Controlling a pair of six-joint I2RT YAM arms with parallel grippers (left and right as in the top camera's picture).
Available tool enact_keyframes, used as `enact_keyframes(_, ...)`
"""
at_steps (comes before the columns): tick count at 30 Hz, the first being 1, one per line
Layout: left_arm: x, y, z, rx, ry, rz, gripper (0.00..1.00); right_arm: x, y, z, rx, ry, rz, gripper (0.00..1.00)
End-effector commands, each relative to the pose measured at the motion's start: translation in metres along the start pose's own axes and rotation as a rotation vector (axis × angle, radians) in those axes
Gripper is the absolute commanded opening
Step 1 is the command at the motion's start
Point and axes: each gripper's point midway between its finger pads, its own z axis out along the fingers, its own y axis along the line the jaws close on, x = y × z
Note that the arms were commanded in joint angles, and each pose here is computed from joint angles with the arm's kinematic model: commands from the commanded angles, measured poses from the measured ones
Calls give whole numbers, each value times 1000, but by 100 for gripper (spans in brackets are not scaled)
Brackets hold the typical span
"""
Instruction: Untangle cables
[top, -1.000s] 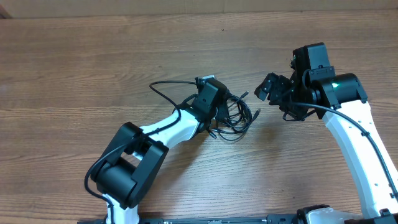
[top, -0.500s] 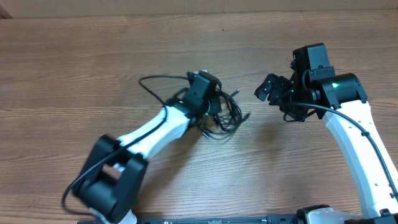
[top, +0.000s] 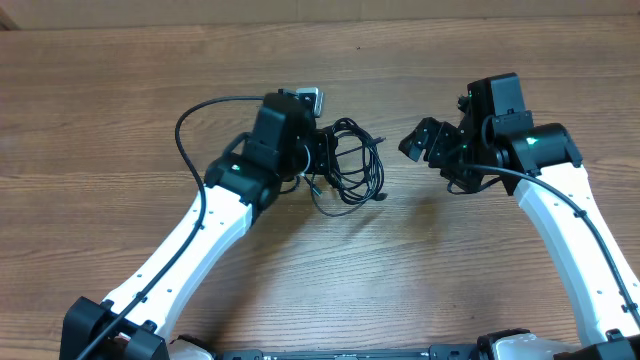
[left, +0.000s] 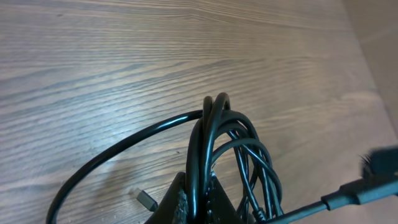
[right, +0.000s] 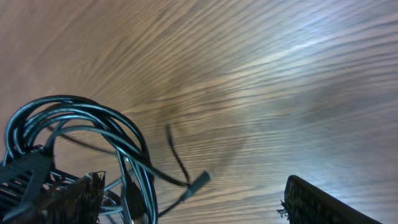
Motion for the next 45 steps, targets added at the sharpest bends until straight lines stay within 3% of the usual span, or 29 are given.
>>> enact_keyframes(1, -11, -18, -17, 166, 6, 102, 4, 12, 12, 6, -96, 66, -27, 90)
enact_keyframes(7, -10, -26, -26, 285, 26, 172, 4, 23, 51, 10, -338, 153, -222, 90)
enact_keyframes(15, -21, -42, -31, 364, -22, 212, 4, 24, 54, 12, -354, 152, -276, 78)
enact_keyframes(20, -29, -49, -36, 413, -47, 201, 4, 25, 55, 12, -360, 155, -278, 56)
enact_keyframes(27, -38, -51, -38, 423, -72, 155, 4, 32, 67, 10, -407, 172, -309, 39)
enact_keyframes(29, -43, -50, -39, 421, -87, 136, 4, 37, 70, 11, -410, 181, -322, 28)
enact_keyframes(33, -53, -31, -37, 340, -116, 74, 4, 42, 73, 14, -395, 185, -343, 4)
enact_keyframes(45, -58, 90, -39, -183, -189, -241, 6, 57, 66, 24, -299, 198, -393, 4)
